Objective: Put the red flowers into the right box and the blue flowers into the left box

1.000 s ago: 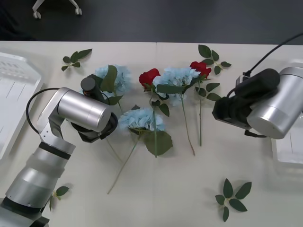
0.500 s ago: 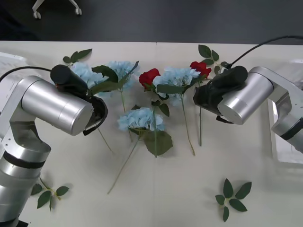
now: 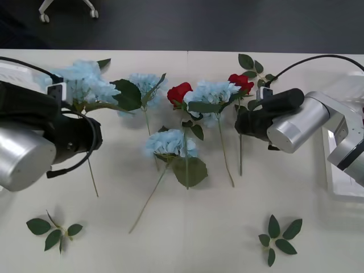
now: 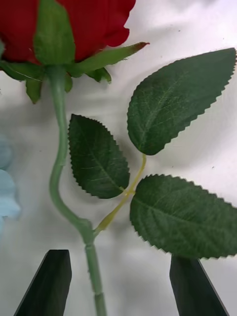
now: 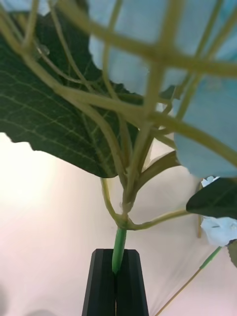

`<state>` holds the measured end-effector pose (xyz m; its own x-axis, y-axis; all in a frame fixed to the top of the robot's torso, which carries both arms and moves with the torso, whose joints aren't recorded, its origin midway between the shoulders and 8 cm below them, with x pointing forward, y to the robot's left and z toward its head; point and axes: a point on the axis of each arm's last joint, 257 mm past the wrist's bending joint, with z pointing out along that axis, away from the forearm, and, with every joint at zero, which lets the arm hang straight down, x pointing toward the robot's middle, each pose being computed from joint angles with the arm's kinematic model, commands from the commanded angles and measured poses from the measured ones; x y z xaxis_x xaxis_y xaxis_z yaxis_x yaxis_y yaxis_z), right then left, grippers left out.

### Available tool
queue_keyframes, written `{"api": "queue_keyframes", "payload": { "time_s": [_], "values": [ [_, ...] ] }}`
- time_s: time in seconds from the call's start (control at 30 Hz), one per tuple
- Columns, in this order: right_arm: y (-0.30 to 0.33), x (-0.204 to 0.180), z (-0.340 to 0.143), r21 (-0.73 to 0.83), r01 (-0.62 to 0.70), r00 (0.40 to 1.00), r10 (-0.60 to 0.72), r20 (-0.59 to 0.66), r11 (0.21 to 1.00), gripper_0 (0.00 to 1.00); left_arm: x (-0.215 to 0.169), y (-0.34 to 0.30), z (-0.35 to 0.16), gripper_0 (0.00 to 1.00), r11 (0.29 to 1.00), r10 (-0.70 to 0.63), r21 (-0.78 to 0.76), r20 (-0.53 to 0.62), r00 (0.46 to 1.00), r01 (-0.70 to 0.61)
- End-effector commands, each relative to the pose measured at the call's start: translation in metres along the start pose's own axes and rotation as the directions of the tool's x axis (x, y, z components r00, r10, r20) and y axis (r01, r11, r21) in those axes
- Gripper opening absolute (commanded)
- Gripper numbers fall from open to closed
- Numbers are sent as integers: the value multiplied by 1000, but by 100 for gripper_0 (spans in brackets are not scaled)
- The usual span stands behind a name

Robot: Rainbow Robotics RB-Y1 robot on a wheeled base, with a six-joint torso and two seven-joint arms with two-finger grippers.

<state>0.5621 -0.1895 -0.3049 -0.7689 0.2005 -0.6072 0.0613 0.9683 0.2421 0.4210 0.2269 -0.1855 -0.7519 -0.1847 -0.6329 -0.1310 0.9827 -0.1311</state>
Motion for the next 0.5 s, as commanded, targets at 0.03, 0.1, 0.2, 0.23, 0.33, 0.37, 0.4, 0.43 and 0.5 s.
{"api": "queue_keyframes", "payload": {
  "time_s": [0.03, 0.1, 0.2, 0.23, 0.33, 0.37, 0.4, 0.43, 0.5],
  "values": [
    [-4, -27, -6, 7, 99, 995, -99, 32, 995, 59, -38, 28, -28, 0, 996, 83, 26, 55, 995, -85],
    [-5, -27, -6, 9, 100, 995, -100, 27, 995, 59, -47, 41, -32, 0, 996, 81, 39, 56, 995, -83],
    [-4, -26, -5, 8, 115, 993, -115, 25, 993, 58, -60, 64, -37, 0, 995, 86, 50, 59, 995, -89],
    [-2, -26, -5, 6, 119, 993, -119, 22, 993, 59, -65, 76, -39, 0, 995, 87, 50, 62, 994, -90],
    [-2, -27, -5, 6, 126, 992, -126, 21, 992, 58, -75, 106, -41, 0, 994, 96, 43, 67, 993, -99],
    [-2, -26, -5, 7, 130, 991, -130, 19, 992, 59, -77, 114, -41, 0, 994, 100, 37, 68, 993, -103],
    [-3, -26, -5, 9, 137, 990, -137, 19, 991, 58, -81, 133, -42, 0, 993, 114, 19, 70, 991, -115],
    [-3, -26, -4, 9, 138, 990, -138, 18, 990, 59, -83, 141, -43, 0, 992, 123, 11, 72, 990, -124],
    [-3, -25, -3, 8, 146, 989, -146, 18, 989, 59, -88, 169, -43, 0, 989, 150, -14, 64, 987, -149]
  ]
}}
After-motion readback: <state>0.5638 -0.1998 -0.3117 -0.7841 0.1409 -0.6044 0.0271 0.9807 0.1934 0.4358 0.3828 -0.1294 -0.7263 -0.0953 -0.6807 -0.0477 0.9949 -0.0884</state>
